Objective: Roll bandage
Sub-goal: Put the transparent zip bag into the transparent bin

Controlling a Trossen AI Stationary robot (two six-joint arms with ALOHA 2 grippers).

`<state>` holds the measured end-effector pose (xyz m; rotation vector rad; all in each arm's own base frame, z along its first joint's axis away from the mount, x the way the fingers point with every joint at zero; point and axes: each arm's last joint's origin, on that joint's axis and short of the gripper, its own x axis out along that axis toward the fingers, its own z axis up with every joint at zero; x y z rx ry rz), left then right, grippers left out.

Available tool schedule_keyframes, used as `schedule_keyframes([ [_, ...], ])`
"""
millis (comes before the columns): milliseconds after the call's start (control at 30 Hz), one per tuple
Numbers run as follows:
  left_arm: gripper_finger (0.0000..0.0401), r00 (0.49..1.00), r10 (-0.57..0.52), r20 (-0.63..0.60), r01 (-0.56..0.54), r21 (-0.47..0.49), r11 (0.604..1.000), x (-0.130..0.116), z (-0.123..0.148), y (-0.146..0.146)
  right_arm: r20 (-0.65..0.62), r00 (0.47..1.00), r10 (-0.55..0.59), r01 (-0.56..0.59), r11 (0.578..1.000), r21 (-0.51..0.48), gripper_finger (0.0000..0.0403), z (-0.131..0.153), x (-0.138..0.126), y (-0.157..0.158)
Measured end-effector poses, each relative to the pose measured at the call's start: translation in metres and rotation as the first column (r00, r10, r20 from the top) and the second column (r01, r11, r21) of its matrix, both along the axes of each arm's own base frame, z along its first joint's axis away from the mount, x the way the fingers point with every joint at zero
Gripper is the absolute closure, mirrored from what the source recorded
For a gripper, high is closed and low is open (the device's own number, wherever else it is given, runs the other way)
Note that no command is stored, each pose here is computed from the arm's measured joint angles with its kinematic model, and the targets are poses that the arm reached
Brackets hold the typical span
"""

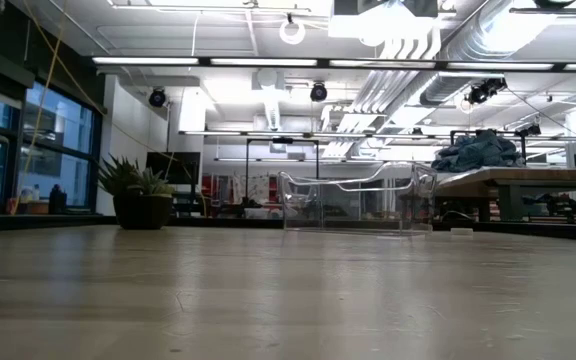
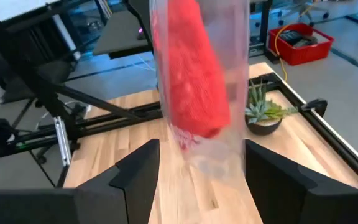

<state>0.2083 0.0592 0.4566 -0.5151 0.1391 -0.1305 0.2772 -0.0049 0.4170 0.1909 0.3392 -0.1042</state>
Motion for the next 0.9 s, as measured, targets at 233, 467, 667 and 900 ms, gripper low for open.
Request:
schedule_keyframes([
  [233, 0.0401, 1.000, 0.011, -0.011, -0.011, -0.003, 1.000, 0.005, -0.003, 0.002, 0.051, 0.999, 0.012, -0.011, 1.000, -0.020, 0.0203, 0.005, 0.002, 0.000],
  [467, 0.0401, 0.999, 0.030, -0.019, -0.029, 0.006, 1.000, 0.009, -0.005, 0.004, -0.004, 0.999, 0.032, -0.032, 0.999, -0.012, 0.0377, -0.005, 0.010, 0.005],
  [667, 0.0401, 0.999, 0.034, -0.005, -0.034, 0.028, 0.999, 0.010, -0.004, 0.004, -0.117, 0.993, 0.013, -0.010, 1.000, 0.026, 0.0399, -0.020, 0.015, 0.005],
  [900, 0.0401, 0.995, 0.031, -0.092, -0.028, 0.029, 0.999, 0.008, -0.013, 0.004, -0.157, 0.988, -0.002, 0.013, 0.998, 0.066, 0.0402, -0.022, 0.009, 0.005],
])
